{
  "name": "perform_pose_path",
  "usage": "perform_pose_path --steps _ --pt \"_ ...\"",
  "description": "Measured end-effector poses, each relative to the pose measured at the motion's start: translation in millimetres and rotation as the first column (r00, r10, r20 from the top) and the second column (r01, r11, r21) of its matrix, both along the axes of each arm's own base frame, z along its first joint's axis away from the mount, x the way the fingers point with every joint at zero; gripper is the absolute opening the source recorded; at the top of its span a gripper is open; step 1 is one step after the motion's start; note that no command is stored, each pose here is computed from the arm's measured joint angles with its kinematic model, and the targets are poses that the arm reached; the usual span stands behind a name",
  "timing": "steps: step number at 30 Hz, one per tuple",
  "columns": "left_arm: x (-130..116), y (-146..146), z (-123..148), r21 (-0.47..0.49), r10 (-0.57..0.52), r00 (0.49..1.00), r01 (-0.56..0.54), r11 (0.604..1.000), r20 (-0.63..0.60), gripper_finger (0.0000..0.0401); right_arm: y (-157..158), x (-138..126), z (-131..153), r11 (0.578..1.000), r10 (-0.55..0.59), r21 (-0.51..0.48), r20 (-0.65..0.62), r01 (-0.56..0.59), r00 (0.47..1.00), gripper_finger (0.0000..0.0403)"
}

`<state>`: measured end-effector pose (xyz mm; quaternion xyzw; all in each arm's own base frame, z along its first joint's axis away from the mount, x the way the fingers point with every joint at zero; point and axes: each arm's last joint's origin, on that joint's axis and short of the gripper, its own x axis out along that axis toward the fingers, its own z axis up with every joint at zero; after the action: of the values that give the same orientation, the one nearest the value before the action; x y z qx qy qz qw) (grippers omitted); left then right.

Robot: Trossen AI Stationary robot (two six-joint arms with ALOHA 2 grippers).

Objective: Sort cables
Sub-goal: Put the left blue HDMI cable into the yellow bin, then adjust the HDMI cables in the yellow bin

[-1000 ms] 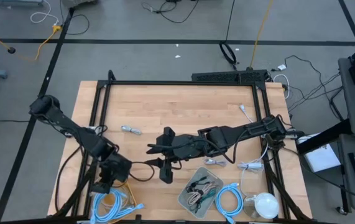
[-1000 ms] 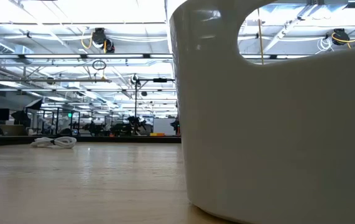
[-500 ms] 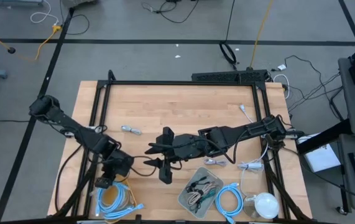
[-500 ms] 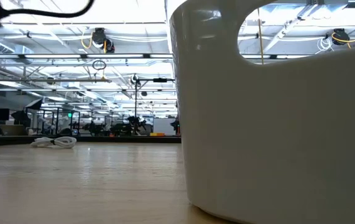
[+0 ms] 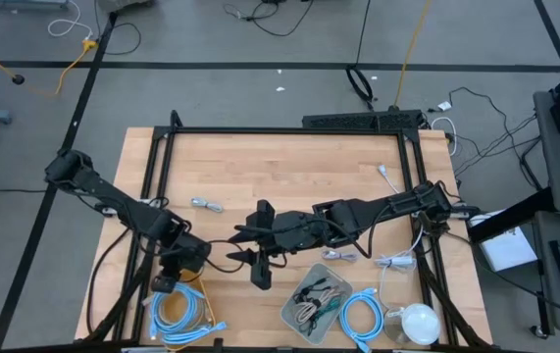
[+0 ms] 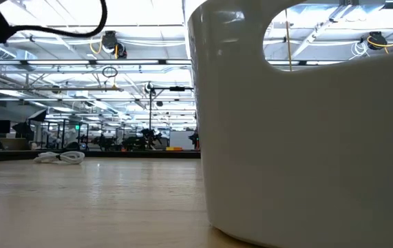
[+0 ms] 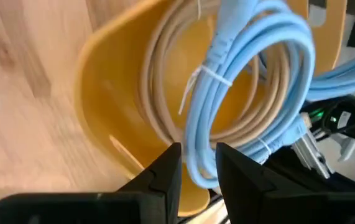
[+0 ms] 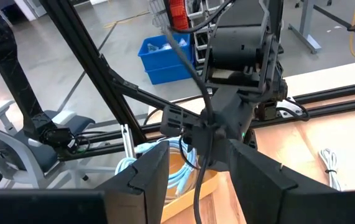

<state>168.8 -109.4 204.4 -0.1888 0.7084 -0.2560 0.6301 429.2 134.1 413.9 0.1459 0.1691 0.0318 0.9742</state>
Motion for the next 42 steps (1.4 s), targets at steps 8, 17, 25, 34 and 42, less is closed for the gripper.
perform_pose_path --steps 8,17,25,34,42 --pt "9.6 11.0 34.2 0.027 0.101 0.973 -0.109 0.994 0.209 0.0105 -0.1 -0.3 -1.0 1.000 0.004 -0.010 -0.010 -0.004 1.000 0.0155" --pt "-0.5 16.9 112.7 -0.118 0.245 0.889 -0.216 0.969 0.386 0.0106 2.8 -2.3 -3.7 1.000 0.004 0.009 -0.041 -0.003 0.999 0.0155" --pt "-44.4 -30.5 119.3 -0.039 0.187 0.957 -0.183 0.982 0.223 0.0109 3.3 -14.9 -8.2 1.000 -0.012 0.000 -0.164 0.012 0.986 0.0155" --pt "-51.1 -79.5 95.0 0.071 0.417 0.868 -0.450 0.890 0.268 0.0148 -5.9 -22.7 -16.3 0.986 -0.165 -0.049 -0.267 0.158 0.949 0.0155" --pt "-38.9 -124.7 50.0 -0.026 0.475 0.852 -0.482 0.876 0.222 0.0170 -9.2 -21.2 -15.7 0.986 -0.164 -0.057 -0.260 0.155 0.952 0.0155"
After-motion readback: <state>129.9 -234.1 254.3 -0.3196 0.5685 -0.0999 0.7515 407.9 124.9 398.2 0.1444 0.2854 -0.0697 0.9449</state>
